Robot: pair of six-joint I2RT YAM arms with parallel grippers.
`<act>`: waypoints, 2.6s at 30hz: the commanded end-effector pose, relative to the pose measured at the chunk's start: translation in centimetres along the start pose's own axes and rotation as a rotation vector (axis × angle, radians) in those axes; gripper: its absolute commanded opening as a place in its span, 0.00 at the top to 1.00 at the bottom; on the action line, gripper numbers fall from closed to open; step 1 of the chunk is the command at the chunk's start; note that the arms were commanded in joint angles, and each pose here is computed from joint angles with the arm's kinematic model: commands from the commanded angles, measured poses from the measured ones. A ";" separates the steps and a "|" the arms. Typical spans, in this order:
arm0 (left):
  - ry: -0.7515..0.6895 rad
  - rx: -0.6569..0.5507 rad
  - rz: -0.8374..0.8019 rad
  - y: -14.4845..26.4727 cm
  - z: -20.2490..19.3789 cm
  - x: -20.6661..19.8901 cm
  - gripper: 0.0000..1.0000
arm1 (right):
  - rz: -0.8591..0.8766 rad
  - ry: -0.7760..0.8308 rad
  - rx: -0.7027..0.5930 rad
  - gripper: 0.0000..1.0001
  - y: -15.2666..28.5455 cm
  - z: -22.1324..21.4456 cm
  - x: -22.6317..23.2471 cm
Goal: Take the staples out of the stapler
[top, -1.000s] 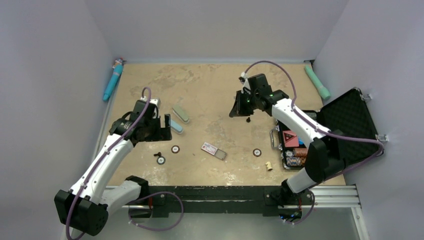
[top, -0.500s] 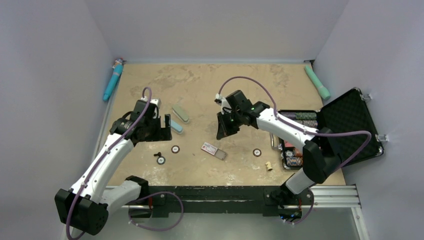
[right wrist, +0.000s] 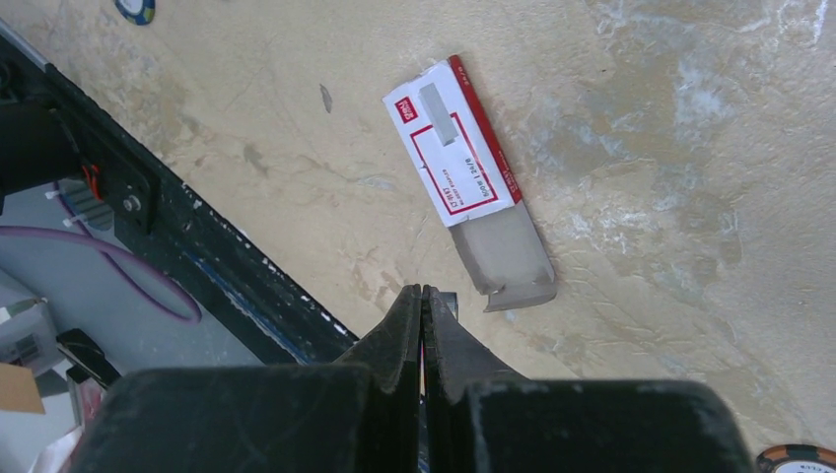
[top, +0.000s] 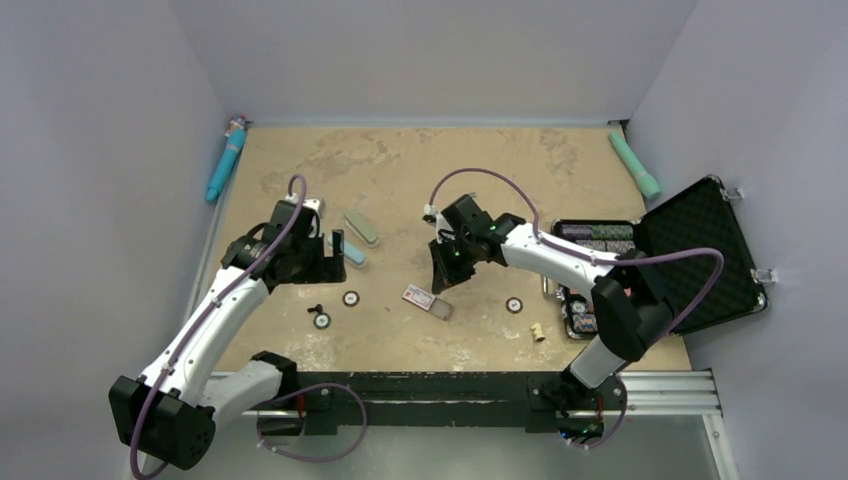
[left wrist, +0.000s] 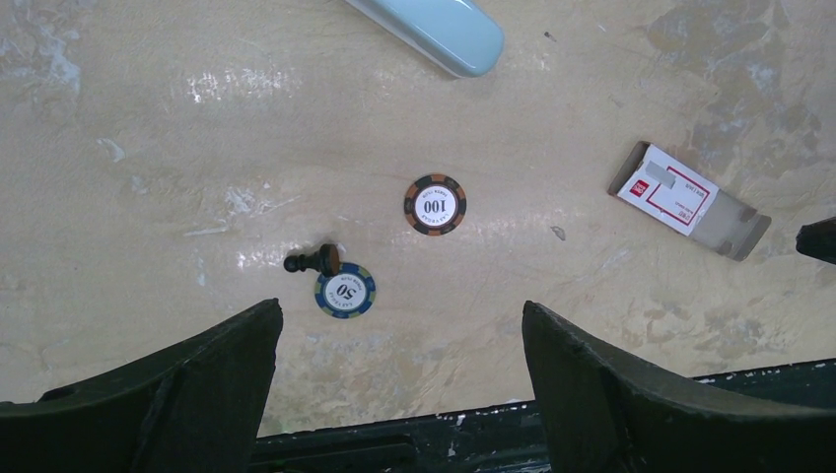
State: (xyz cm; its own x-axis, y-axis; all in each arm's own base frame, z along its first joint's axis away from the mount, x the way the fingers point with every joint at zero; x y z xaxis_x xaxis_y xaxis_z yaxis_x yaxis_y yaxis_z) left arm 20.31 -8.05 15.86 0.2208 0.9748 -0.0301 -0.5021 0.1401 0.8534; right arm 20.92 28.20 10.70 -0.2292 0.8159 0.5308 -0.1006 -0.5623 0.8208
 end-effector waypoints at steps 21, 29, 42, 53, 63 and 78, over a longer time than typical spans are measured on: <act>-0.046 -0.025 -0.017 -0.1 0.5 -0.6 0.06 | -0.073 -0.044 0.009 1.00 -2.8 0.2 -1.4; -0.048 -0.026 -0.016 0.0 0.6 -0.6 0.06 | -0.111 -0.060 0.035 1.00 -3.2 -0.4 -2.0; -0.052 -0.023 -0.021 -0.1 0.6 -0.7 0.06 | -0.095 -0.053 0.054 0.63 -3.2 -0.9 -1.8; -0.058 -0.026 -0.025 -0.1 0.6 -0.8 0.06 | -0.046 0.030 -0.111 0.60 2.1 5.4 3.8; -0.062 -0.037 -0.025 0.1 0.6 -0.8 0.06 | -0.128 0.034 -0.339 0.42 7.5 14.9 5.0; -0.073 -0.051 -0.035 0.2 0.7 -1.1 0.06 | -0.296 -0.099 -0.485 0.24 8.1 23.3 -0.4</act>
State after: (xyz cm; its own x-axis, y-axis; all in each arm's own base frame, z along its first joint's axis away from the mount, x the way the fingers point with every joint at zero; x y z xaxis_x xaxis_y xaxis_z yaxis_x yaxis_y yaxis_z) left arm 19.99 -8.85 15.84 0.2620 0.9646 -0.0301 -0.4950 0.1611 0.8538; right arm 40.93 26.86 20.14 -0.0461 0.9330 0.3570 -0.5172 -0.3280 0.7905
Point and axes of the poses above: each gripper's point midway between its finger pads, its own y axis back along the fingers, its own x axis along the line the jaws close on, z = x × y, the point moved 2 cm from there along y, back along the fingers, and after that the axes turned 14 degrees about -y, right-handed, at the moved point
